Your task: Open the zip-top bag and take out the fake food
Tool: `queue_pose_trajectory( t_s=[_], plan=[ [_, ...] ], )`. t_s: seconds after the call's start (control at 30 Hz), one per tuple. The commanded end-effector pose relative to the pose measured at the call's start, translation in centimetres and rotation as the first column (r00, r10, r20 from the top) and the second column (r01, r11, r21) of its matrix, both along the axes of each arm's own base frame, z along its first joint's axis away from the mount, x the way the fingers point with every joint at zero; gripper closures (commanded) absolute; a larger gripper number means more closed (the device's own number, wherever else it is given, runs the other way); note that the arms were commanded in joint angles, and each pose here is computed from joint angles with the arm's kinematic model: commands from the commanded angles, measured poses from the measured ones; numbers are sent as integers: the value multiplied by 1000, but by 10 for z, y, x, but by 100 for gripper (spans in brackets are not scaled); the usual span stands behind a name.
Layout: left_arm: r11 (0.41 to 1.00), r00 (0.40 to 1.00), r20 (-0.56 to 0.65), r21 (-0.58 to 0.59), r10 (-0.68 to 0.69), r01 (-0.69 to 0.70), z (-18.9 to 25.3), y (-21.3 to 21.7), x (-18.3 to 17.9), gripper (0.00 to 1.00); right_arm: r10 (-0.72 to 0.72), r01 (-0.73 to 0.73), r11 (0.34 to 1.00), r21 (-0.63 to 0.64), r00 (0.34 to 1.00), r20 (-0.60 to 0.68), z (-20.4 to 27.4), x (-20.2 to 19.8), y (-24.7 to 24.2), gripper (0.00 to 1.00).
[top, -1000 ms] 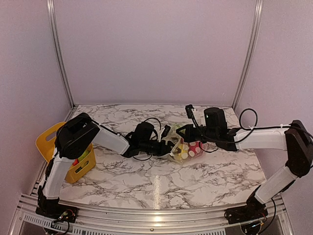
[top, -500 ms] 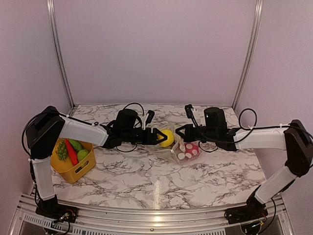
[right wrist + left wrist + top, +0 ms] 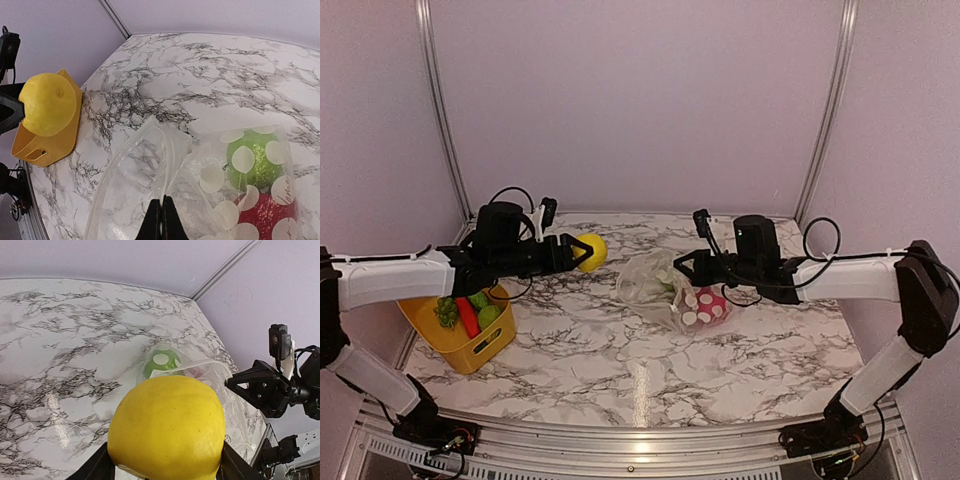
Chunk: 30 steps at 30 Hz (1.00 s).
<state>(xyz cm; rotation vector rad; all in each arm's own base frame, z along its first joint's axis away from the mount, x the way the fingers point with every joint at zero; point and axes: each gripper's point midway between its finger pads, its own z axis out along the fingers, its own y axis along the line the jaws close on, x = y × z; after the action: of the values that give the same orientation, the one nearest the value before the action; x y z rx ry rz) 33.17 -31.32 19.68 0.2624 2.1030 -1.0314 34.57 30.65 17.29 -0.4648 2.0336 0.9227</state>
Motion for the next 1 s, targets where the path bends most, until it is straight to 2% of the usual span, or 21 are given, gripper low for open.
queue_pose_trajectory(
  t_s=[0.0, 0.1, 0.23, 0.37, 0.57, 0.73, 0.97],
  plan=[
    [971, 976, -81, 146, 204, -191, -17, 70, -5, 42, 15, -16, 1000, 18, 999, 31, 10, 8, 5, 100],
    [916, 926, -149, 264, 347, -301, -27, 116, -20, 43, 23, -24, 999, 22, 999, 30, 9, 8, 7, 100],
    [799, 839, -139, 418, 526, -432, -24, 179, -47, 43, 32, -33, 999, 35, 999, 32, 7, 9, 10, 100],
    [683, 756, -131, 545, 642, -486, -26, 227, -76, 43, 56, -57, 997, 57, 998, 24, 4, 9, 16, 100],
    [532, 648, -125, 695, 752, -483, -49, 269, -115, 44, 85, -86, 993, 81, 996, 14, -1, 9, 23, 100],
    [475, 622, -99, 741, 777, -475, -55, 287, -133, 37, 113, -114, 989, 96, 994, 7, -4, 8, 28, 100],
    [475, 622, -134, 773, 771, -421, -70, 287, -141, 31, 136, -136, 984, 113, 991, 10, 1, 7, 33, 100]
  ],
)
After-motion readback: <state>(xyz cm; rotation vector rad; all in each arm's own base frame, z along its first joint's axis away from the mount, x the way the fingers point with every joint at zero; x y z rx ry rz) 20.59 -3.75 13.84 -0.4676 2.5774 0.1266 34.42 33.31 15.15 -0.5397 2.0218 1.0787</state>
